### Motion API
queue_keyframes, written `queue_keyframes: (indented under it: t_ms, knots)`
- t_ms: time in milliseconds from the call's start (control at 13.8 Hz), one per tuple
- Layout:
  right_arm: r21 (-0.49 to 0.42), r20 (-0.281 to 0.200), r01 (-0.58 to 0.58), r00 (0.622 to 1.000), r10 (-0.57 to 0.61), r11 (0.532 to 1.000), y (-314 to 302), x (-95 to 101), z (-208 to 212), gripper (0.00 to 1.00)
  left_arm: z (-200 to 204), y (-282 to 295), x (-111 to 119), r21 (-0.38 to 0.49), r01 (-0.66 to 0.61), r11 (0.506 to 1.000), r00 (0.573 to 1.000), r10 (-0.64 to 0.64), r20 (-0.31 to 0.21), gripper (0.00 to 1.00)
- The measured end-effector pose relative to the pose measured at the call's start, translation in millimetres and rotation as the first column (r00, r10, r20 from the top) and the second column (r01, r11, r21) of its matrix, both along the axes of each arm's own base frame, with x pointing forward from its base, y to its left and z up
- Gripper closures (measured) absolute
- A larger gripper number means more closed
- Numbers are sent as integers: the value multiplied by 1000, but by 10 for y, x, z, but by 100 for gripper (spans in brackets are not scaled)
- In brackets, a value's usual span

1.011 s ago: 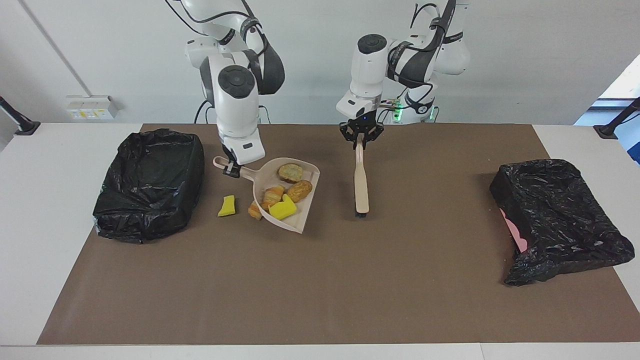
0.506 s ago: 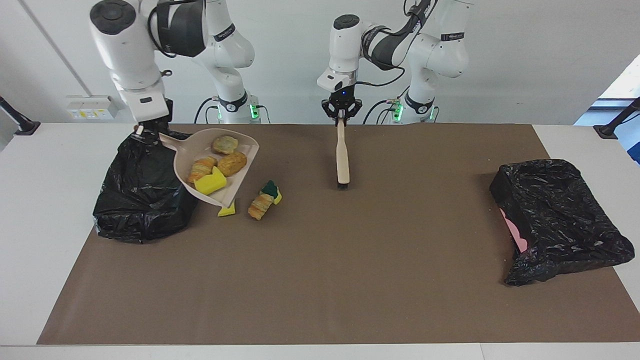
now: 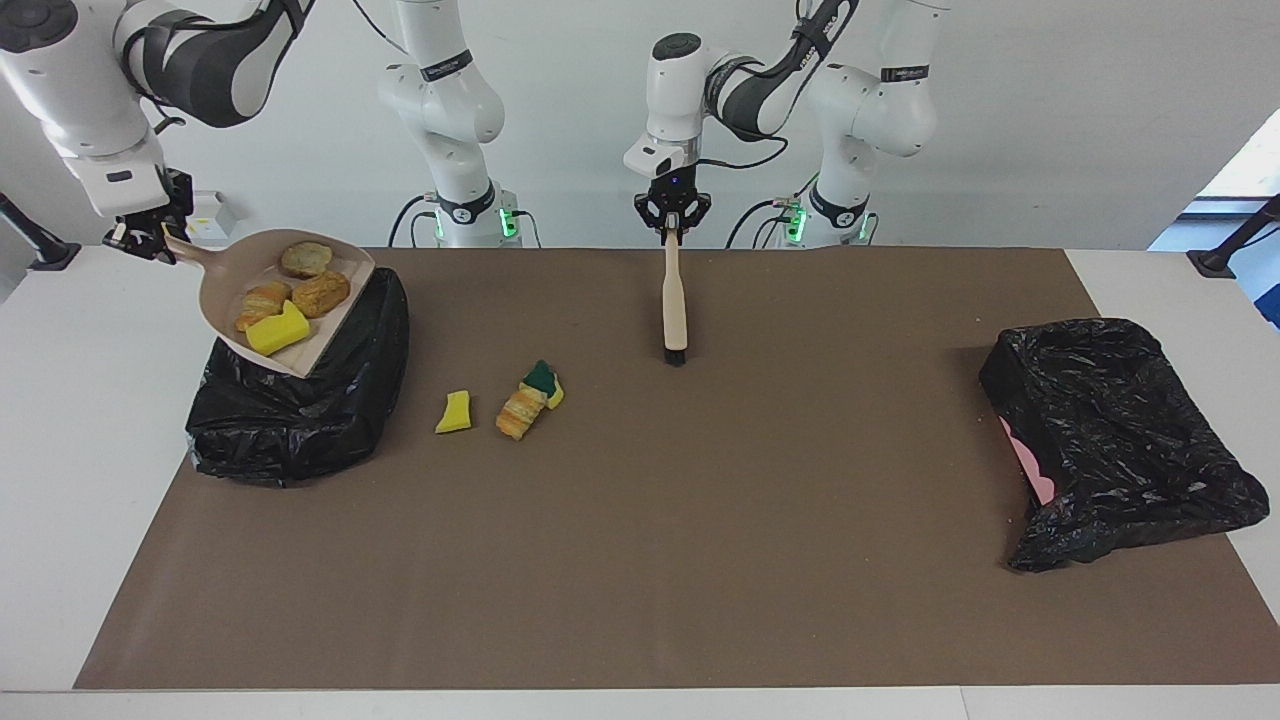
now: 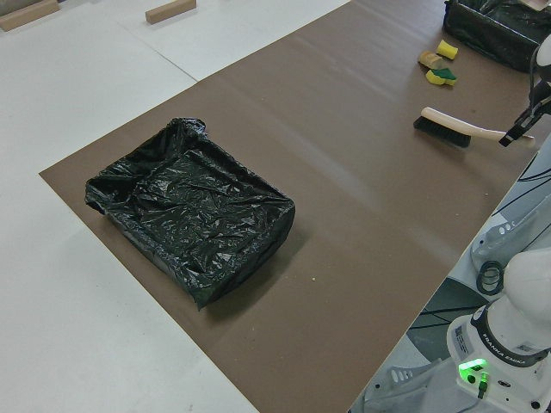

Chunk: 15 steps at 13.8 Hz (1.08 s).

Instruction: Sweep and dump trash in bin

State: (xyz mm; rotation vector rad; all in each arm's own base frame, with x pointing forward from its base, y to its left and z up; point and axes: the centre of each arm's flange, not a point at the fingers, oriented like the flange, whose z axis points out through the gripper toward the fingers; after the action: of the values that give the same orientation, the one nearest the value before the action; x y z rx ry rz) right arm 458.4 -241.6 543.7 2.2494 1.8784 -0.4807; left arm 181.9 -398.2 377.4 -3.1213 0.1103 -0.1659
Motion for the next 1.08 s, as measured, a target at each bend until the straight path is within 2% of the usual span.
queue_keyframes:
  t_ms: [217, 506, 650, 794, 939, 1083]
  knots:
    - [-96, -52, -80, 996, 75, 992, 21, -46, -195, 68, -95, -5, 0, 3, -26, 1000, 999, 26, -41, 72]
    - [-215, -68, -201, 979, 191, 956, 332, 50, -192, 68, -253, -19, 23, 11, -46, 999, 995, 47, -84, 72]
    - [-275, -81, -225, 974, 211, 935, 515, 83, -206, 68, -265, -17, 31, 4, -48, 999, 993, 49, -104, 73]
    - [-347, -96, -239, 971, 219, 907, 595, 61, -281, 68, -284, 21, 114, 5, -39, 999, 993, 39, -113, 68]
    - [-380, -114, -270, 963, 245, 885, 686, 57, -325, 68, -291, 60, 233, 4, -15, 1000, 993, 15, -118, 50]
    - [-409, -128, -295, 955, 266, 864, 742, 64, -297, 68, -180, 77, 545, -16, 5, 1000, 993, -7, -114, 25]
